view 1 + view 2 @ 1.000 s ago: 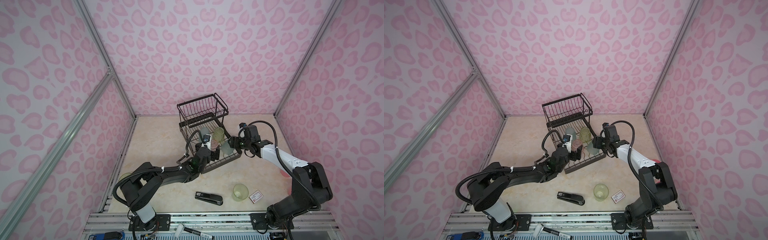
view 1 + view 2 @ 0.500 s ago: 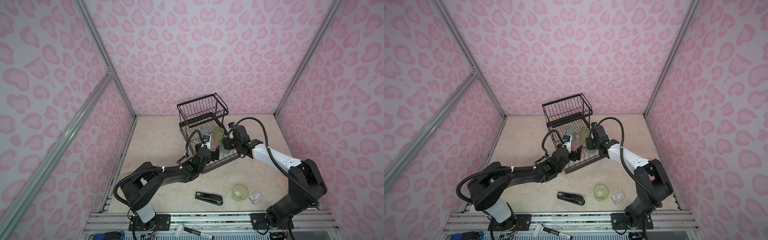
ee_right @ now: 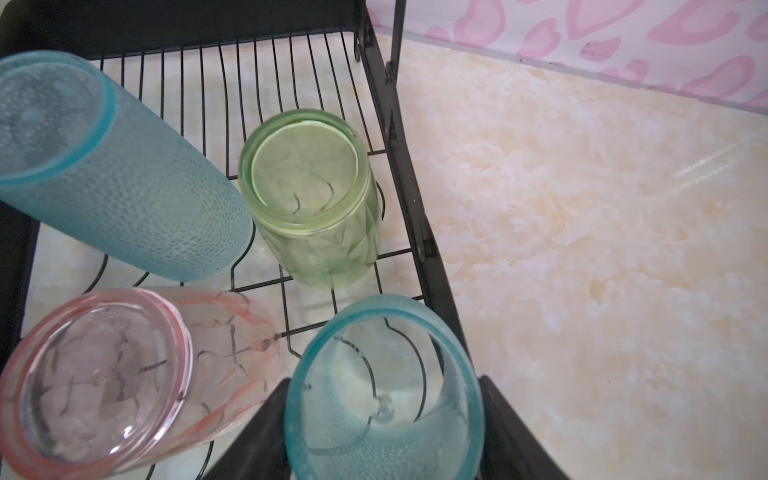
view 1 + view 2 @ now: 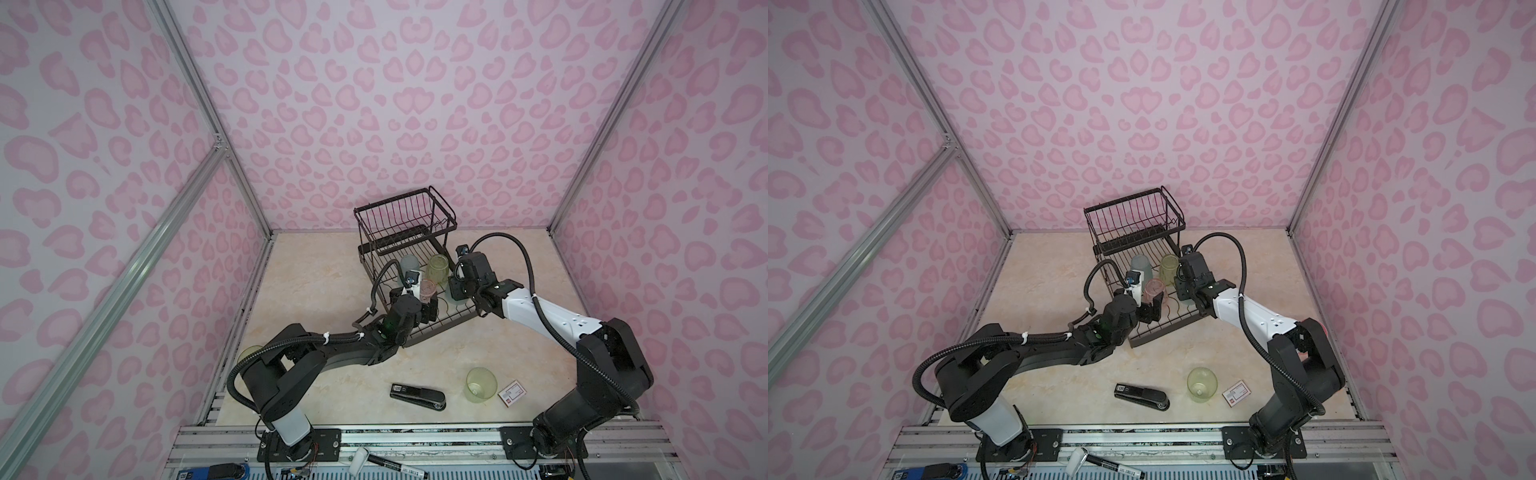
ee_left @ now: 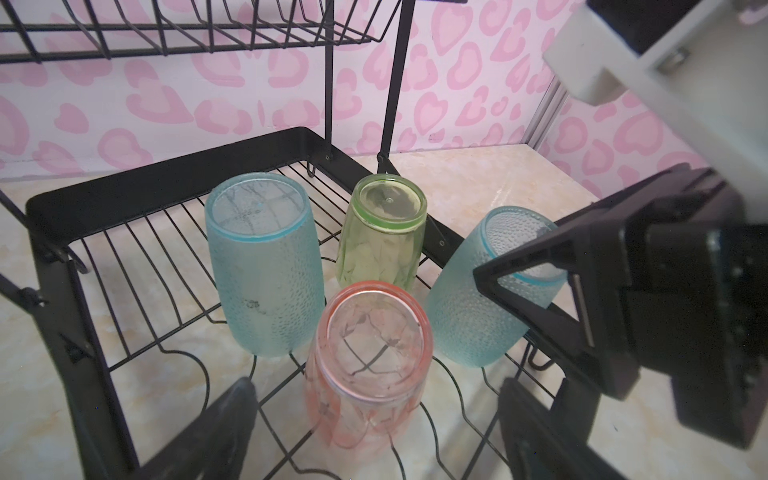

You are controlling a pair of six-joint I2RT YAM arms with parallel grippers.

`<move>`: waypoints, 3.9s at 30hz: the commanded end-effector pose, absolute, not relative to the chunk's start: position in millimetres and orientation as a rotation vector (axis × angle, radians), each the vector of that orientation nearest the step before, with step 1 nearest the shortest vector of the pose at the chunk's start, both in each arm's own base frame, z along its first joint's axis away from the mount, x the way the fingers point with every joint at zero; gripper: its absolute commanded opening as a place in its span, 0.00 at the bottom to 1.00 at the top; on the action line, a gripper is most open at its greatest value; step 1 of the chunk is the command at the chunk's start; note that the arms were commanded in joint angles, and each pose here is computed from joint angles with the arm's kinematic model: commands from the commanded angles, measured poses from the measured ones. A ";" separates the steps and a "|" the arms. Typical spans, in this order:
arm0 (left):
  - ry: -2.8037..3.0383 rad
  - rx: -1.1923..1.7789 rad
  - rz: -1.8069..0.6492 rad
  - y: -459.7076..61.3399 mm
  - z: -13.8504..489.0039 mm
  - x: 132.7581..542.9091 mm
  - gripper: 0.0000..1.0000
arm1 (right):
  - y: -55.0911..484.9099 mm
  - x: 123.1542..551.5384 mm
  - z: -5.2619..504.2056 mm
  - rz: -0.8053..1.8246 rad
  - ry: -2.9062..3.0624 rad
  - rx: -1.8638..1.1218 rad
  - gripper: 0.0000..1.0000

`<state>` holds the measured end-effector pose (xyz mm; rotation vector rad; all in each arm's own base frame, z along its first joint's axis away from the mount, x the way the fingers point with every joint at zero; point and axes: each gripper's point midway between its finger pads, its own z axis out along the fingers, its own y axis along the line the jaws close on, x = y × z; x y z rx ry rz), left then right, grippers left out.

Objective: Load cups into a dish rack
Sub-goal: Rotate the cup at the dish rack, then pick up the cup from the middle-right of the table.

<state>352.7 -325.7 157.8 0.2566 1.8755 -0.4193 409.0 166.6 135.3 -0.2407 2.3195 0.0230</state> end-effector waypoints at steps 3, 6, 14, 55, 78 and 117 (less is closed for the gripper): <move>1.878 0.253 -0.436 -328.0 157.5 352.8 0.92 | 153.8 397.7 119.1 -0.044 2.381 -0.241 0.69; 1.876 0.254 -0.440 -328.1 158.9 352.0 0.92 | 156.1 396.5 127.1 -0.012 2.367 -0.226 0.77; 1.871 0.256 -0.442 -326.3 162.4 350.1 0.93 | 161.8 393.2 162.3 0.074 2.317 -0.201 0.86; 1.737 0.652 -0.753 -373.3 209.9 284.0 0.91 | -127.2 275.0 161.5 -0.211 2.270 1.088 0.62; 1.739 0.658 -0.808 -376.3 218.4 276.0 0.90 | -137.9 279.0 94.7 -0.241 2.440 1.164 0.40; 1.783 0.596 -0.756 -355.3 228.4 274.8 0.90 | -83.7 311.8 185.9 -0.077 2.281 0.859 0.00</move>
